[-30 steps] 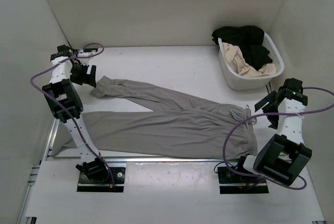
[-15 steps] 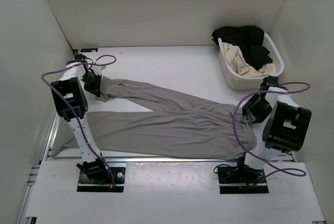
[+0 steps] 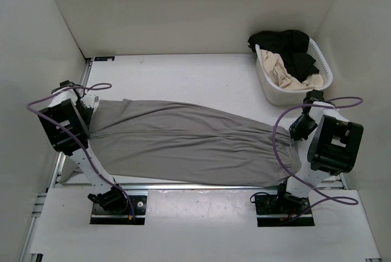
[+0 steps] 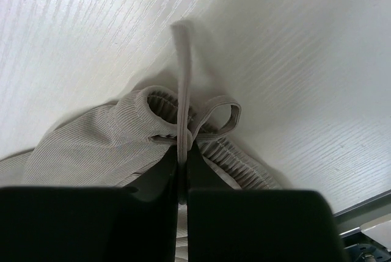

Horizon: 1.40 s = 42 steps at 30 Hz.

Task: Fold and stack the trousers
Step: Flatten the trousers out

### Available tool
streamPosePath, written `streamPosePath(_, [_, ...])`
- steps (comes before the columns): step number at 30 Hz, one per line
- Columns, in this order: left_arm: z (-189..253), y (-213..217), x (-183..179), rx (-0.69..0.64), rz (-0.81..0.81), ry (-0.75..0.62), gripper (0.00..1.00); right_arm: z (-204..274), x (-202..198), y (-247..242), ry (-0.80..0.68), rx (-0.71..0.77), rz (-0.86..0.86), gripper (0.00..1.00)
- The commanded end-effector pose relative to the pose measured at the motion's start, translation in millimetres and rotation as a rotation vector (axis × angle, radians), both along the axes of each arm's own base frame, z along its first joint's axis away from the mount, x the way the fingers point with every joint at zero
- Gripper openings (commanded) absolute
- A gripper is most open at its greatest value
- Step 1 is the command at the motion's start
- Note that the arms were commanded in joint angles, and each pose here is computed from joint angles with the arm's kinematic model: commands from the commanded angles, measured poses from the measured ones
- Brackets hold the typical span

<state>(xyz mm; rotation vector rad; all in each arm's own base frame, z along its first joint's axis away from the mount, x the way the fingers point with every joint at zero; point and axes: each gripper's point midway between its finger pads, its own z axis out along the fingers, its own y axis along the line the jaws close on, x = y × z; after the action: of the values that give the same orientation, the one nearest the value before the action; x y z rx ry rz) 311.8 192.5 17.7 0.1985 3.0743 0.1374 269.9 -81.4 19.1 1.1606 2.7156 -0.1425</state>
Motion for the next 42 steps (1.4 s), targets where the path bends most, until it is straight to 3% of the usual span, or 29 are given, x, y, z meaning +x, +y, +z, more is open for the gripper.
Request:
streamPosePath(1, [22, 14, -11, 0.057, -0.040, -0.015, 0.27, 4, 4, -6, -0.017, -0.035, 0.018, 0.00])
streamPosePath(2, [22, 11, -9, 0.038, -0.043, -0.025, 0.63, 6, 8, -3, -0.033, -0.014, 0.023, 0.00])
streamPosePath(4, [37, 2, 15, -0.016, -0.054, -0.113, 0.77, 9, 12, -3, -0.045, -0.008, 0.037, 0.00])
streamPosePath(8, [69, -21, 80, -0.113, -0.075, -0.300, 0.82, 12, 23, 2, -0.064, 0.012, 0.070, 0.00])
streamPosePath(11, [71, -26, 117, -0.141, -0.064, -0.345, 0.82, 14, 29, 7, -0.065, 0.012, 0.091, 0.00])
streamPosePath(14, [44, -26, 136, -0.110, -0.050, -0.282, 0.82, 13, 29, 3, -0.051, -0.004, 0.087, 0.00])
streamPosePath(25, [-37, -42, 119, -0.184, -0.051, -0.096, 0.82, 22, 37, 0, -0.042, -0.023, 0.101, 0.00])
streamPosePath(26, [-42, -43, 117, -0.188, -0.050, -0.086, 0.73, 24, 37, 0, -0.040, -0.023, 0.101, 0.00])
streamPosePath(27, [-42, -45, 118, -0.201, -0.051, -0.090, 0.57, 23, 40, -1, -0.039, -0.022, 0.101, 0.00])
streamPosePath(29, [-44, -46, 122, -0.208, -0.040, -0.100, 0.15, 28, 46, -2, -0.049, -0.026, 0.101, 0.00])
streamPosePath(34, [-18, -42, 153, -0.208, -0.058, -0.209, 0.15, 50, 72, -11, -0.101, -0.051, 0.099, 0.00])
streamPosePath(42, [107, -16, 236, -0.045, -0.064, -0.627, 0.15, 92, 121, -44, -0.239, -0.116, 0.060, 0.00])
